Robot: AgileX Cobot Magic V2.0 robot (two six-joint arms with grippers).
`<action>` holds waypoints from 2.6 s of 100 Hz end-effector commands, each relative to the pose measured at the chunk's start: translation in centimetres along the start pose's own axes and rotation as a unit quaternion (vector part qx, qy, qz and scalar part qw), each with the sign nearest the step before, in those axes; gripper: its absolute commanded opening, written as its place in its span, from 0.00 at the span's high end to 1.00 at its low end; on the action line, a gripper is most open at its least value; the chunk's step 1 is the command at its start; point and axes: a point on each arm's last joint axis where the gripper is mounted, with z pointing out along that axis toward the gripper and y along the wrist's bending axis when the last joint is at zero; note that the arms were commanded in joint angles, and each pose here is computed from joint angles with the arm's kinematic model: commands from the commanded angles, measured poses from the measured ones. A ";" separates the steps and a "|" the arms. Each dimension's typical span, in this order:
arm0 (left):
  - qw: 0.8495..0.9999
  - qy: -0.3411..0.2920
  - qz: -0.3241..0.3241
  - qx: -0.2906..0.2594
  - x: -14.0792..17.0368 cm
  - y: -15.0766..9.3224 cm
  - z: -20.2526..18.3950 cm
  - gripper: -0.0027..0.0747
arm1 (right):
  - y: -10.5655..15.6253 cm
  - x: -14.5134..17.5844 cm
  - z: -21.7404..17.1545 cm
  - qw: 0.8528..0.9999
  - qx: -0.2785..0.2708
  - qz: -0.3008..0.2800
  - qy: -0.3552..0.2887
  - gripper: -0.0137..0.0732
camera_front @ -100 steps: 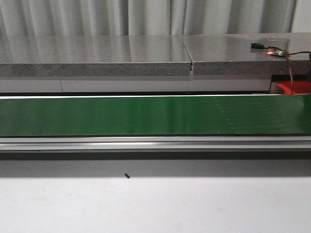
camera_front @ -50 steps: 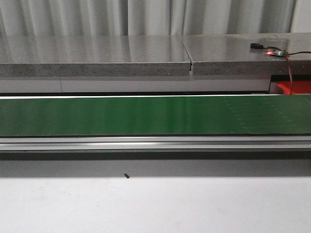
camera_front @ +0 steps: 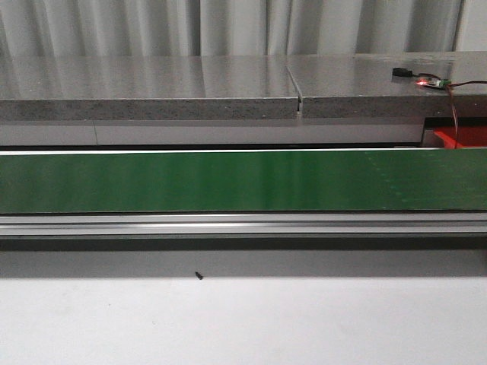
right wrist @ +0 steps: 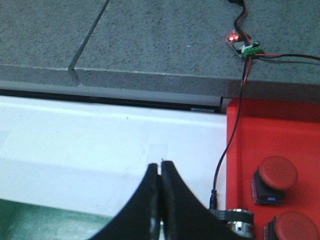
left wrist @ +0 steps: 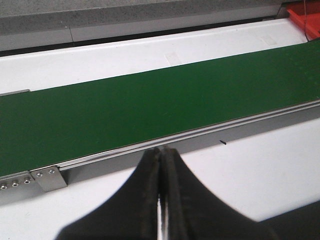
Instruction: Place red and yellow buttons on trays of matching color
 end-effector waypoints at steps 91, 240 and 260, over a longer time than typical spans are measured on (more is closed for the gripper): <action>0.998 -0.067 -0.006 0.002 -1.7 -0.1 -0.4 0.99 | 5.6 9.3 -15.1 0.990 -0.002 -0.027 -0.139 0.92; 0.950 0.076 -0.192 -0.232 -4.4 12.4 11.3 0.37 | 6.8 10.5 -17.6 0.985 -0.040 -0.044 -0.162 0.92; 0.924 0.109 -0.258 -0.262 -3.9 16.2 12.2 0.30 | 6.8 10.5 -17.6 0.985 -0.040 -0.044 -0.162 0.92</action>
